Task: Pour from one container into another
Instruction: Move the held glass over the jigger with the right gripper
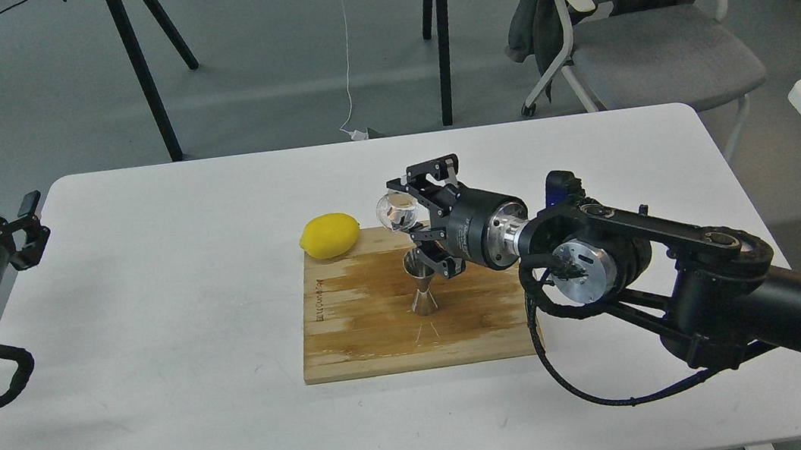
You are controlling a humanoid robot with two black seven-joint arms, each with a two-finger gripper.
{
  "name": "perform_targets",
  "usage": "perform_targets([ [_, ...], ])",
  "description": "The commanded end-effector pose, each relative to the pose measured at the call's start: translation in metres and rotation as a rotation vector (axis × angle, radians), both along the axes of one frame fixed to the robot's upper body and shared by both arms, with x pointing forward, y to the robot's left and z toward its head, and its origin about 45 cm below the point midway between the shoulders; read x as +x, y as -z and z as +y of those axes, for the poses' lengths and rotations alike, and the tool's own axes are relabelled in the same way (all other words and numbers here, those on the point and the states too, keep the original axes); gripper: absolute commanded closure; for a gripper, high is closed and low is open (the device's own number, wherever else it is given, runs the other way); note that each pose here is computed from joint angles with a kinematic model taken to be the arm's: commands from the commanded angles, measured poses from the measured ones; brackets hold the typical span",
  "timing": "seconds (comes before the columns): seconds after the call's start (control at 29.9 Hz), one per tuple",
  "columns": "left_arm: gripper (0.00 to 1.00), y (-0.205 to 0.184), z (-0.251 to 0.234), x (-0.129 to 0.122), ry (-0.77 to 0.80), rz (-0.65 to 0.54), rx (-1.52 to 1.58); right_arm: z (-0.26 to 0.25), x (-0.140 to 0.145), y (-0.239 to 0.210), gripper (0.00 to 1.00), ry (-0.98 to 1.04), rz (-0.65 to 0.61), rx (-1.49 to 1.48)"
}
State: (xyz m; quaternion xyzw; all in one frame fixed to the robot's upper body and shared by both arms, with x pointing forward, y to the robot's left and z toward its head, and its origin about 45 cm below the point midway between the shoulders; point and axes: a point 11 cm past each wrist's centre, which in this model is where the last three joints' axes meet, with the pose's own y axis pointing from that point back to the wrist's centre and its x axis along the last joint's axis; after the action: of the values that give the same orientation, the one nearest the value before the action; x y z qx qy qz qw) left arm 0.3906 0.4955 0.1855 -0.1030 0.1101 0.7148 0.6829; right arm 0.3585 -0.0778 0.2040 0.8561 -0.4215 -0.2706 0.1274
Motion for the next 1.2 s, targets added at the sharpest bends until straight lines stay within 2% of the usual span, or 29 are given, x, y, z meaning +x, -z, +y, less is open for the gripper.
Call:
perform_targets([
  [0.0, 0.11, 0.002, 0.001, -0.002, -0.002, 0.006, 0.001, 0.003, -0.002, -0.001, 0.68, -0.013, -0.002, 0.003],
  [0.43, 0.11, 0.004, 0.002, -0.004, -0.004, 0.01, 0.001, -0.014, -0.008, -0.002, 0.68, -0.032, -0.024, -0.021],
  [1.17, 0.11, 0.007, 0.008, -0.007, -0.021, 0.024, 0.016, -0.024, -0.009, 0.006, 0.68, -0.096, -0.135, -0.159],
])
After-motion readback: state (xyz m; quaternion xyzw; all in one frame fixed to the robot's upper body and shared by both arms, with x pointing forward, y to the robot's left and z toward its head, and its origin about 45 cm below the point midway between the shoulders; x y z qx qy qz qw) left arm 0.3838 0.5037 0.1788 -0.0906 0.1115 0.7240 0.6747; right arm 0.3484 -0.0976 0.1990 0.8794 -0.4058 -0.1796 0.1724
